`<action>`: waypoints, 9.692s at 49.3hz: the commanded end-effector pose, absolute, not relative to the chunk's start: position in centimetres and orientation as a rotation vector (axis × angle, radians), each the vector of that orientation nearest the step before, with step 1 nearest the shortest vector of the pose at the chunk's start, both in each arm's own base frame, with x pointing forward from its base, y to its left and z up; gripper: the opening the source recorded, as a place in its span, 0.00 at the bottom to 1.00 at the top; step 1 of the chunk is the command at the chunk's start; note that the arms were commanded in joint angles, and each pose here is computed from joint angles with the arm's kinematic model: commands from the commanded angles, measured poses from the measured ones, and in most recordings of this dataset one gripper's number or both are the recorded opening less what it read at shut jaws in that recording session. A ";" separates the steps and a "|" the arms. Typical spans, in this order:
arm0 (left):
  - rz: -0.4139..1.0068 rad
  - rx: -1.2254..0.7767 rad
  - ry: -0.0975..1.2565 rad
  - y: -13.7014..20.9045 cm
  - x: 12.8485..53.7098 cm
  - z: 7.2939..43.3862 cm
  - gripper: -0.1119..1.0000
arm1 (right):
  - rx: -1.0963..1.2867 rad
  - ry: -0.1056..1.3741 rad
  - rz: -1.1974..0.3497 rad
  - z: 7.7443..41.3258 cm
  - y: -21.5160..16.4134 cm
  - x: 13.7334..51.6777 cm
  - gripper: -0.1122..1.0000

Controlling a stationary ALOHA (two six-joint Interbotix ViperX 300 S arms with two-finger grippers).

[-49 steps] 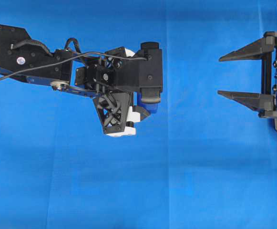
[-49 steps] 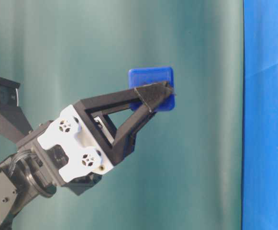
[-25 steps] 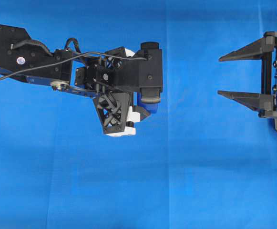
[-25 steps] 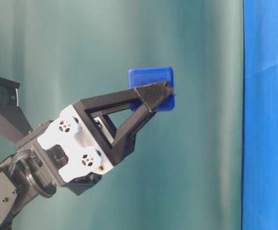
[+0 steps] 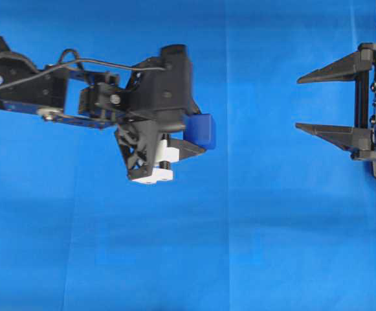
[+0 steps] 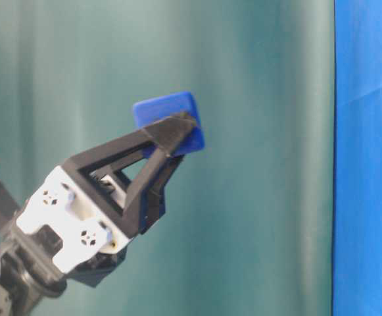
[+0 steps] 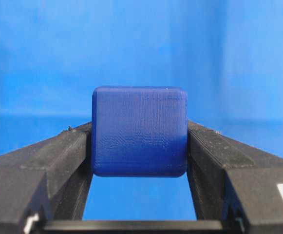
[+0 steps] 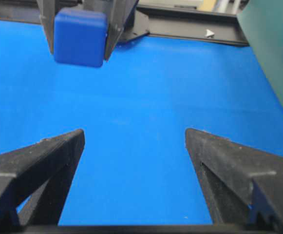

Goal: Handover the blue block to the right arm after grasping it with the left arm, then place it in the designated position.
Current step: 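Rotate the left gripper to hold the cube up toward the center, then rotate the open right gripper to face the held cube, then move the right gripper onto the cube and close it, then open the left gripper and pull the right gripper away with the cube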

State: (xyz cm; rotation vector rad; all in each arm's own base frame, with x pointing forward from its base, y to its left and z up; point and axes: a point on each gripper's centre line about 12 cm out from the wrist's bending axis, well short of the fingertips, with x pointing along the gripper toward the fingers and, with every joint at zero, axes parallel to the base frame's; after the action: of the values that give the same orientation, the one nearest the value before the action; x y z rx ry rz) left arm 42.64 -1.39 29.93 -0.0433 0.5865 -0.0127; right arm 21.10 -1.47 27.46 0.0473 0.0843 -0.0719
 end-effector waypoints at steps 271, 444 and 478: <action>-0.036 -0.059 0.049 -1.3 37.5 33.2 0.54 | -1.197 -0.050 0.154 34.1 1.1 29.4 0.96; -0.032 -0.063 0.021 -1.1 34.2 33.6 0.94 | -1.199 0.116 0.124 35.5 1.6 30.2 0.58; -0.031 -0.063 0.018 -1.0 33.7 33.6 0.94 | -1.124 0.144 0.122 35.4 1.8 29.6 0.58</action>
State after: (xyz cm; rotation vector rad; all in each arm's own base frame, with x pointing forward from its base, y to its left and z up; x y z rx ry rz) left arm 33.76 -1.06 32.64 -0.0654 0.0501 -0.0307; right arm 29.70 1.68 34.53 -1.1589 0.1679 0.1329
